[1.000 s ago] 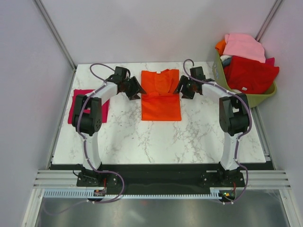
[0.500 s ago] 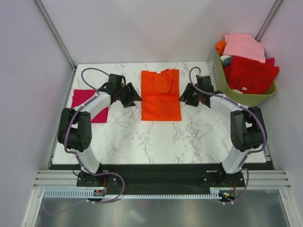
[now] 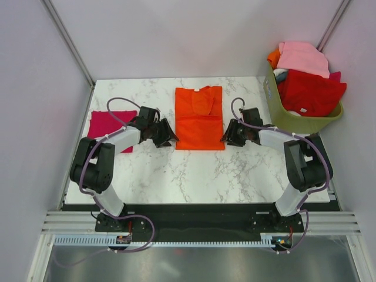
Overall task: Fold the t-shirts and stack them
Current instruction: Fold the tshirt
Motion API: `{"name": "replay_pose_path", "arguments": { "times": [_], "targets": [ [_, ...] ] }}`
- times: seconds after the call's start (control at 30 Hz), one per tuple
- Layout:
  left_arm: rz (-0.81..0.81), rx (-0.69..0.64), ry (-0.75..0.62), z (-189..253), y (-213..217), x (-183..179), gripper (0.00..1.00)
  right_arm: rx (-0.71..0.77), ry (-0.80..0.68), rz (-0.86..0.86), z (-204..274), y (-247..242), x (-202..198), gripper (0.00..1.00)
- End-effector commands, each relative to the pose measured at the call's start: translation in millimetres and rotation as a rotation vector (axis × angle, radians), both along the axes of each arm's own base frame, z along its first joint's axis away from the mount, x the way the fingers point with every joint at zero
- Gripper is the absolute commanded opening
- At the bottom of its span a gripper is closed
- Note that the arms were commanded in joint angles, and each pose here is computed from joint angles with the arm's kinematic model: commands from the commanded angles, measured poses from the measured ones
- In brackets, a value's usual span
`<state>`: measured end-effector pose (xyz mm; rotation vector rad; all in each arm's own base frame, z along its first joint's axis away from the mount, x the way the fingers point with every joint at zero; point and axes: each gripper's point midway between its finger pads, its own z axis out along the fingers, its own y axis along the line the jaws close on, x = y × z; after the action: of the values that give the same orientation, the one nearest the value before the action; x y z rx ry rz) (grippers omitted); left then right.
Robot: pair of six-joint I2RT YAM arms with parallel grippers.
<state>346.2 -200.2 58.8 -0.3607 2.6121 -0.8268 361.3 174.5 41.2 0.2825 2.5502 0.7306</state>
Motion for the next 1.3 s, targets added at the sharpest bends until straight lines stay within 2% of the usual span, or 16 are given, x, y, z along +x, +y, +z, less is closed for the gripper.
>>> {"name": "replay_pose_path", "arguments": {
  "times": [0.0,0.3,0.47,0.63,0.67,0.7,0.73,0.8,0.83,1.03,1.27],
  "targets": [
    [-0.035,-0.031,-0.035,0.3,-8.9,7.9,0.54,0.002,-0.026,0.031,-2.9,4.3,-0.1,0.5],
    [-0.056,-0.036,-0.007,-12.9,-19.0,8.1,0.39,0.001,-0.008,0.038,-13.8,6.9,-0.1,0.42],
    [-0.058,-0.032,0.004,-18.4,-18.6,5.3,0.38,0.005,-0.006,0.041,-12.5,7.1,-6.3,0.39],
    [-0.067,-0.034,0.006,-20.2,-19.4,3.2,0.31,0.027,0.012,0.06,-17.5,12.8,-10.1,0.29],
    [-0.066,-0.034,0.008,-20.8,-18.7,2.3,0.29,0.029,0.014,0.064,-18.5,13.3,-10.7,0.26],
    [-0.067,-0.034,0.006,-20.9,-18.5,2.0,0.19,0.031,0.018,0.064,-20.0,13.7,-10.6,0.21],
    [-0.067,-0.033,0.007,-21.1,-18.1,1.5,0.13,0.03,0.023,0.066,-21.0,13.5,-11.7,0.11],
    [-0.07,-0.034,0.002,-18.9,-17.6,1.0,0.02,0.025,0.024,0.061,-21.1,12.5,-12.0,0.03],
    [-0.068,-0.031,0.002,-19.2,-16.3,0.6,0.02,0.02,0.025,0.055,-21.2,11.2,-12.6,0.0],
    [-0.06,0.017,0.001,-19.0,-6.4,-5.0,0.02,-0.009,0.03,0.035,-20.8,3.4,-18.8,0.0],
    [-0.061,0.047,0.041,-38.7,4.7,-31.8,0.02,0.007,0.056,0.049,-30.7,3.2,-38.1,0.0]
  ]
}}
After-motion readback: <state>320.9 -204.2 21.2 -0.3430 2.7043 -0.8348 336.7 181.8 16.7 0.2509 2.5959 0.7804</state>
